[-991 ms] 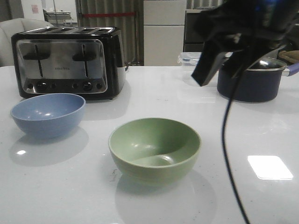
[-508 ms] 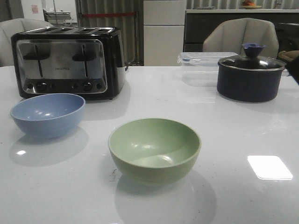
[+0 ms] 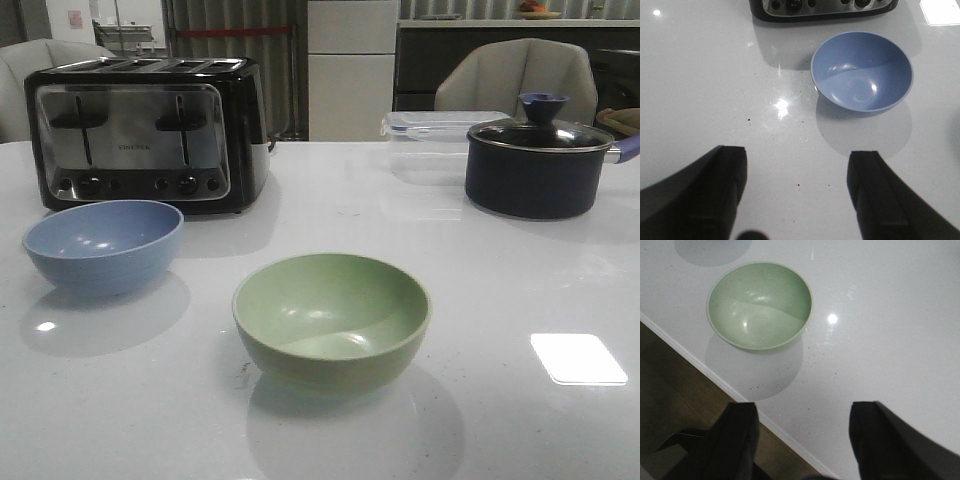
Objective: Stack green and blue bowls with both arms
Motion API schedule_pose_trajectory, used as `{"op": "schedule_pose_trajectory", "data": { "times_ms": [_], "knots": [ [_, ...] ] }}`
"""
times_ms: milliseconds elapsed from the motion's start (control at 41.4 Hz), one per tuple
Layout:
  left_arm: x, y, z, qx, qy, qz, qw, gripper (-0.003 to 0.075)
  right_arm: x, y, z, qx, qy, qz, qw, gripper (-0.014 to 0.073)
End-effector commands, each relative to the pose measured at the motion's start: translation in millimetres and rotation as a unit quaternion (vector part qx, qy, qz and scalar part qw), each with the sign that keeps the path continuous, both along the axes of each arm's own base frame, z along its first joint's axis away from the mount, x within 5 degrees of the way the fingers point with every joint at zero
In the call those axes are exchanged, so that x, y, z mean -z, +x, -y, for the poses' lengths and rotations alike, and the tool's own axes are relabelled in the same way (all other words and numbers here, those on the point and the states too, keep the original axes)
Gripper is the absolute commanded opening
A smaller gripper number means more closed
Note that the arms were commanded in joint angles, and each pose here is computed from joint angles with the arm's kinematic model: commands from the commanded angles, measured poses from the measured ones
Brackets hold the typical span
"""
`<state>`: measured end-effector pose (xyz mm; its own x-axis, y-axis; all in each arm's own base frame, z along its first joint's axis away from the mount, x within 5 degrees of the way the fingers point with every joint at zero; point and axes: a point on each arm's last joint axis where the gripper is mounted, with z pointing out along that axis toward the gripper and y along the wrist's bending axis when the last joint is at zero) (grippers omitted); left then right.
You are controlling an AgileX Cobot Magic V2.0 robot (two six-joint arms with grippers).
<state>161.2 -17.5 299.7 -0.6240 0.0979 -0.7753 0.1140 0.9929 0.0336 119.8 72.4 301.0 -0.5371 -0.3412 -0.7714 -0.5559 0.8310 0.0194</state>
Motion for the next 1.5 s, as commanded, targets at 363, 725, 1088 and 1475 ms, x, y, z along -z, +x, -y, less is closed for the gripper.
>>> {"op": "schedule_pose_trajectory", "data": {
  "times_ms": [363, 725, 1088, 1475],
  "knots": [
    [11, 126, 19, 0.004, 0.004, -0.078, 0.997, 0.0615, -14, 3, -1, 0.001, 0.018, 0.042, 0.999, 0.0507],
    [59, 200, 32, -0.006, -0.022, -0.146, 0.989, 0.0615, -14, 3, -1, 0.001, 0.018, 0.042, 0.999, 0.0507],
    [85, 228, 37, -0.011, -0.033, -0.170, 0.985, 0.0523, -14, 3, -1, 0.001, 0.018, 0.042, 0.999, 0.0507],
    [85, 227, 37, -0.011, -0.032, -0.174, 0.984, 0.0160, -14, 3, -1, 0.001, 0.018, 0.042, 0.999, 0.0507]
  ]
}}
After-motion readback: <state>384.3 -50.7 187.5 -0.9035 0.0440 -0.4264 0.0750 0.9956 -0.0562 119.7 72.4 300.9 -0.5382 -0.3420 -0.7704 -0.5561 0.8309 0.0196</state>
